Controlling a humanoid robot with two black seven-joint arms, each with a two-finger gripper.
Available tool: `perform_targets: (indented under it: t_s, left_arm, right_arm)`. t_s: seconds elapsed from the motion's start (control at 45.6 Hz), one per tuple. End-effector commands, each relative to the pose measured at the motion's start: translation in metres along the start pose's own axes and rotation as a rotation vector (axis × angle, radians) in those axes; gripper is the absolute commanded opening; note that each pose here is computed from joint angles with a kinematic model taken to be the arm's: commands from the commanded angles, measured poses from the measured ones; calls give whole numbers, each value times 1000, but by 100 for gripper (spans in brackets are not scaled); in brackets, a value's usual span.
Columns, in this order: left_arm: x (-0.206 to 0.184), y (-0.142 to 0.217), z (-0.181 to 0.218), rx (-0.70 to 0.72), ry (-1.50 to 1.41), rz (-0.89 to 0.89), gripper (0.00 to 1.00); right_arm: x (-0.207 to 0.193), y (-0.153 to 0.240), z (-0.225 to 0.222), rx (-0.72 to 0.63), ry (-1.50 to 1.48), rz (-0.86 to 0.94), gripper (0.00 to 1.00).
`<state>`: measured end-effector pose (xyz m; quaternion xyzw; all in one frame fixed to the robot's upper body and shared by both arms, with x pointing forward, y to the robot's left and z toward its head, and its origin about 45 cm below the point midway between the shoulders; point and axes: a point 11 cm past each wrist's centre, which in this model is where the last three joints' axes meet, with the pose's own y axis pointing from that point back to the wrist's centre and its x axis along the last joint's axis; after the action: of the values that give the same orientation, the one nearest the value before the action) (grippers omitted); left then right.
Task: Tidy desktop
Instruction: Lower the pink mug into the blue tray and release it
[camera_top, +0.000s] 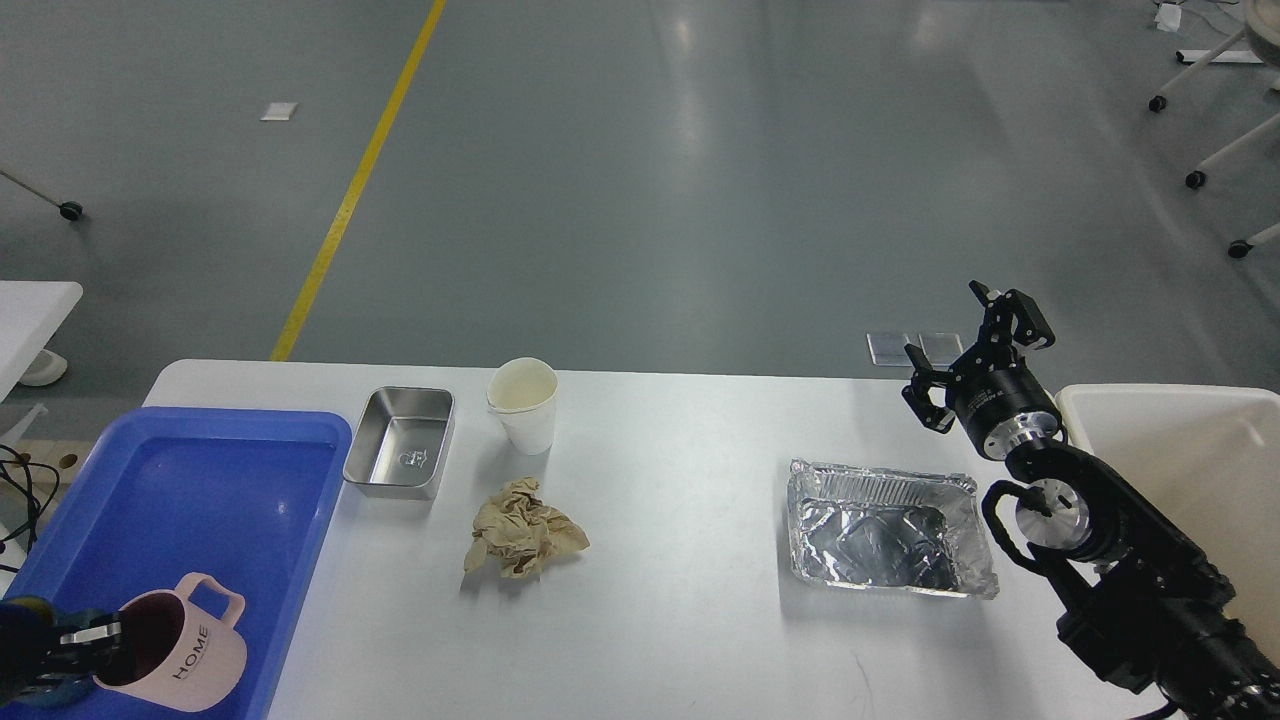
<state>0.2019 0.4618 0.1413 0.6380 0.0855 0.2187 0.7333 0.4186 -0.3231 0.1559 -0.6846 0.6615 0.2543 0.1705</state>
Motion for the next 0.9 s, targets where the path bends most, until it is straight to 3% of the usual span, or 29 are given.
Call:
perform_targets:
  t_s: [0.0, 0.197, 0.702, 0.878]
  left_arm:
    - [1, 0, -4, 10, 4, 4, 11]
    - [4, 0, -12, 29, 19, 12, 24]
    - [9, -6, -11, 28, 32, 20, 41]
    - [11, -6, -9, 21, 39, 25, 54]
  right_arm:
    - [1, 0, 0, -1, 1, 2, 100]
    - [2, 1, 0, -2, 2, 6, 100]
    - [1, 0, 0, 0, 2, 3, 100]
    - [1, 0, 0, 0, 2, 3, 100]
